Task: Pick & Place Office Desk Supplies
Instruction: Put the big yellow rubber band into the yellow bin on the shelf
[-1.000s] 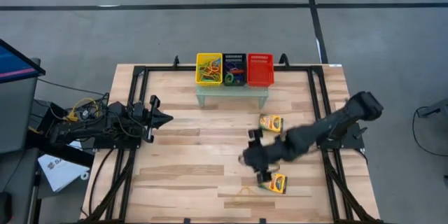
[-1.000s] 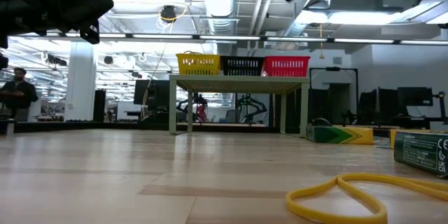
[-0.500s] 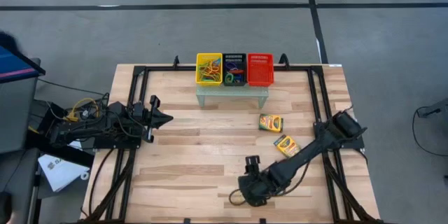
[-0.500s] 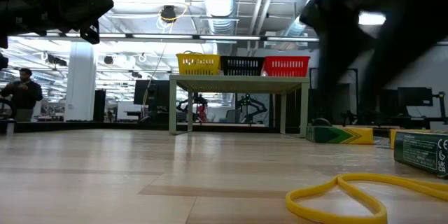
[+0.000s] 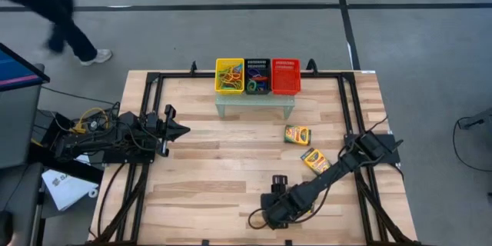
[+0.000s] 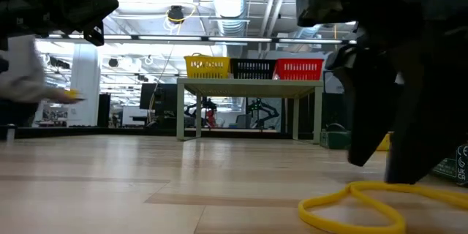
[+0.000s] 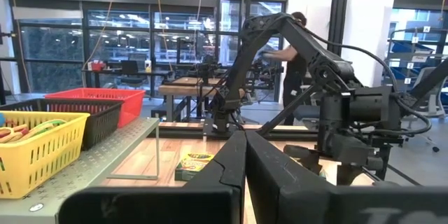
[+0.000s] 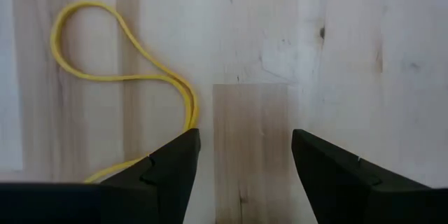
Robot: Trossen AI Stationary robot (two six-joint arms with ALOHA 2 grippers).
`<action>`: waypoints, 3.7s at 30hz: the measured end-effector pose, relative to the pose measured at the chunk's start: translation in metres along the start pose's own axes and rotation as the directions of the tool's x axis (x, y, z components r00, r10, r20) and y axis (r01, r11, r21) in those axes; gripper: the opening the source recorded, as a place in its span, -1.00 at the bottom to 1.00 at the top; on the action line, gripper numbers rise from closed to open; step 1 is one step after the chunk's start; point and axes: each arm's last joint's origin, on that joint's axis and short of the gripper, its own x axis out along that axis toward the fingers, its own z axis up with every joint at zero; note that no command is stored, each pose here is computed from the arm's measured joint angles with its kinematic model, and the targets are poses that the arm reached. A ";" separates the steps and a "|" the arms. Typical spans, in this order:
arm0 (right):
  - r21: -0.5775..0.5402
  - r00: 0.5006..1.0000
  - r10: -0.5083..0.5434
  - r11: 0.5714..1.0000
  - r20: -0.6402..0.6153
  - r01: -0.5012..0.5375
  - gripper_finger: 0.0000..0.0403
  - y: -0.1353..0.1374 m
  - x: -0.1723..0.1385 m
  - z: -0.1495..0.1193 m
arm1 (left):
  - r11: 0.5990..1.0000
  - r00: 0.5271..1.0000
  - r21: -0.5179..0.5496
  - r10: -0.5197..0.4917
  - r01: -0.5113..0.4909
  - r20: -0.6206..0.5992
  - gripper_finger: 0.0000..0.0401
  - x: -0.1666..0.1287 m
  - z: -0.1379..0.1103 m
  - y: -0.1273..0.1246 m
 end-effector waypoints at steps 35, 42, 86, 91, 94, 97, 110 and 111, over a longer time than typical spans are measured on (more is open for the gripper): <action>0.111 0.990 0.028 0.993 0.139 -0.044 -0.03 0.019 0.005 -0.014 | 1.000 1.000 0.000 0.000 0.000 0.000 -1.00 0.000 0.000 0.000; 0.153 0.989 -0.019 0.988 0.146 -0.004 -0.38 0.016 0.010 -0.023 | 1.000 1.000 0.000 0.001 -0.001 0.000 -1.00 0.000 0.000 0.000; 0.168 0.811 -0.121 0.985 0.573 0.028 -1.00 -0.041 -0.159 0.012 | 1.000 1.000 0.000 0.000 0.000 0.000 -1.00 0.000 0.000 0.000; 0.163 0.753 -0.146 0.985 0.642 0.053 -1.00 -0.073 -0.186 0.022 | 1.000 1.000 0.000 0.001 -0.001 0.000 -1.00 0.000 0.000 0.000; 0.165 0.744 -0.155 0.984 0.650 0.061 -1.00 -0.091 -0.194 0.027 | 1.000 1.000 0.000 0.001 -0.001 0.000 -1.00 0.000 0.000 0.000; 0.160 0.780 -0.133 0.986 0.611 0.043 -1.00 -0.099 -0.188 0.030 | 1.000 1.000 0.000 0.001 -0.001 0.000 -1.00 0.000 0.000 0.000; 0.113 0.971 0.104 0.985 0.214 -0.130 -0.64 -0.048 -0.071 0.029 | 1.000 1.000 0.000 0.000 0.000 0.000 -1.00 0.000 0.000 0.000; 0.120 0.975 0.115 0.983 0.190 -0.139 -0.56 -0.043 -0.063 0.028 | 1.000 1.000 0.000 0.001 -0.001 0.000 -1.00 0.000 0.000 0.000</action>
